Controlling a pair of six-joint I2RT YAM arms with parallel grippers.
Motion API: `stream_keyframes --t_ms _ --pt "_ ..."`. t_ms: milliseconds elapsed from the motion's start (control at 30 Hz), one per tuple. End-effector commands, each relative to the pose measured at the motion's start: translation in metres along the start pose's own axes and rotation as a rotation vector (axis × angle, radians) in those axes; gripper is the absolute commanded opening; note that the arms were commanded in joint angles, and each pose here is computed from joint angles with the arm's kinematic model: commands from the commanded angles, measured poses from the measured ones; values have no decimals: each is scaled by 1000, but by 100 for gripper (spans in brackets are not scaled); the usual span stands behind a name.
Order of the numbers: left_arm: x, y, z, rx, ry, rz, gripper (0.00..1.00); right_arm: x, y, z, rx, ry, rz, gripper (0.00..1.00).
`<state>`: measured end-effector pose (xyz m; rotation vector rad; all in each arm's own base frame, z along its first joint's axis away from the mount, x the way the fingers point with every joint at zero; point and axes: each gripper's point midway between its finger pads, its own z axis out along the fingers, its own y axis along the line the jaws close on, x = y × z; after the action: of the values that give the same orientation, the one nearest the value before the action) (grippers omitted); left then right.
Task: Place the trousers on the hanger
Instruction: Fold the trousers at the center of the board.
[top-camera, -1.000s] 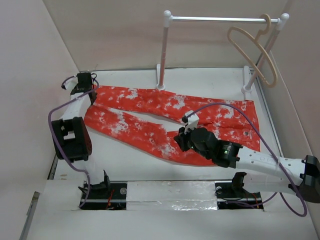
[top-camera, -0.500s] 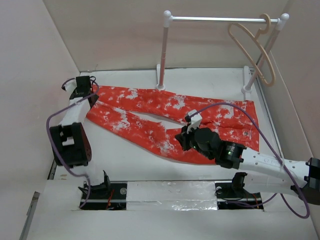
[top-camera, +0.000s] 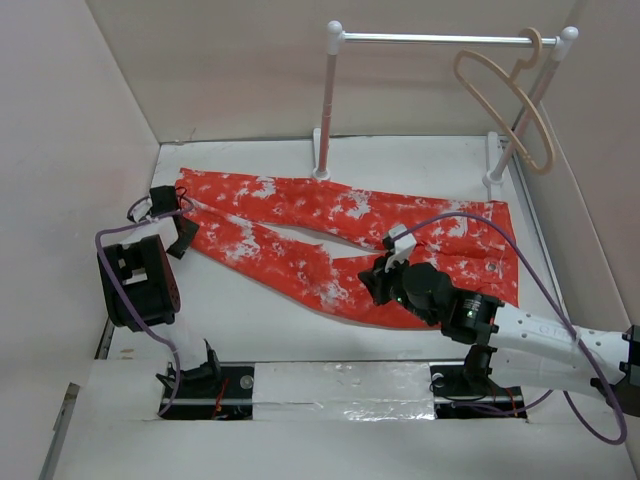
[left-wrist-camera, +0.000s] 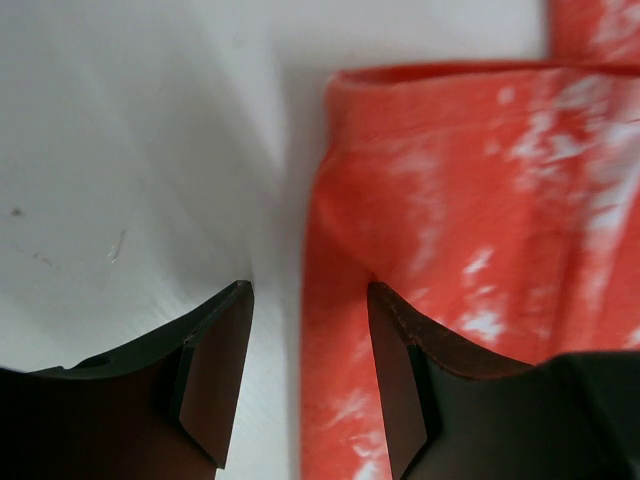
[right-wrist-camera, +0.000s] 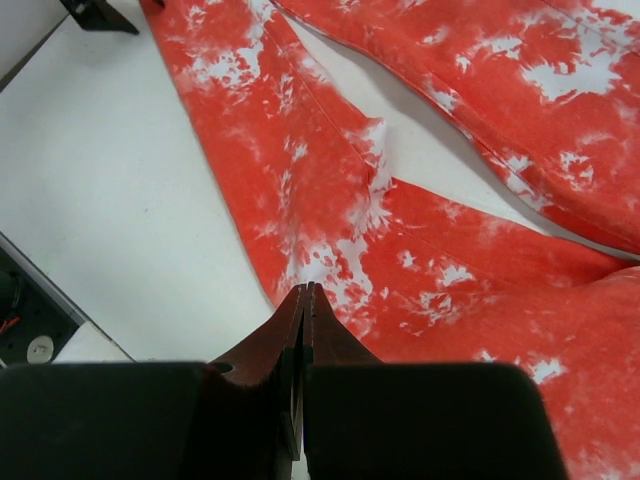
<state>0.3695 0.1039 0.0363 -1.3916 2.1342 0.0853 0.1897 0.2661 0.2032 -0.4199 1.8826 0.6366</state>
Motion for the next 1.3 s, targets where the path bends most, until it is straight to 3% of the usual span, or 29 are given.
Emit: stream_keyframes --t_ms 0,300,367,400,533,600,733,800,833,867,933,967,1067,1267 --pt "-3 -6 -3 50 -16 -35 47 -17 3 0 -14 -68 17 1" --pt "2 14 23 -83 -31 -71 33 -11 4 5 -8 -44 11 2" --pt "-2 14 25 -88 -34 -91 21 -12 0 6 7 -47 13 2" --pt "-3 14 24 -86 -39 -95 0 -12 0 6 10 -49 13 2" --pt "-30 6 -7 -26 -135 -110 0 -9 -9 12 45 -39 18 4" --pt "-42 -1 -28 26 -169 -120 0 -7 -22 17 97 -32 42 12" --pt "-79 -29 -119 274 -285 -136 0 5 -76 26 305 29 124 28" --pt "-81 -33 -151 342 -329 -91 0 9 -97 24 368 32 182 40" --pt "-84 -33 -181 404 -376 -90 0 8 -106 22 392 21 211 43" --pt "-85 -29 -192 423 -396 -85 0 1 -128 16 448 -10 262 52" --pt "-82 -19 -222 502 -446 -82 0 8 -148 8 492 -22 339 54" --pt "-77 -17 -230 534 -446 -75 0 0 -169 -3 545 -77 388 65" --pt "-69 -8 -264 641 -492 -46 0 5 -215 -22 663 -144 500 74" --pt "-49 3 -301 769 -517 31 0 13 -288 -64 888 -223 655 75"
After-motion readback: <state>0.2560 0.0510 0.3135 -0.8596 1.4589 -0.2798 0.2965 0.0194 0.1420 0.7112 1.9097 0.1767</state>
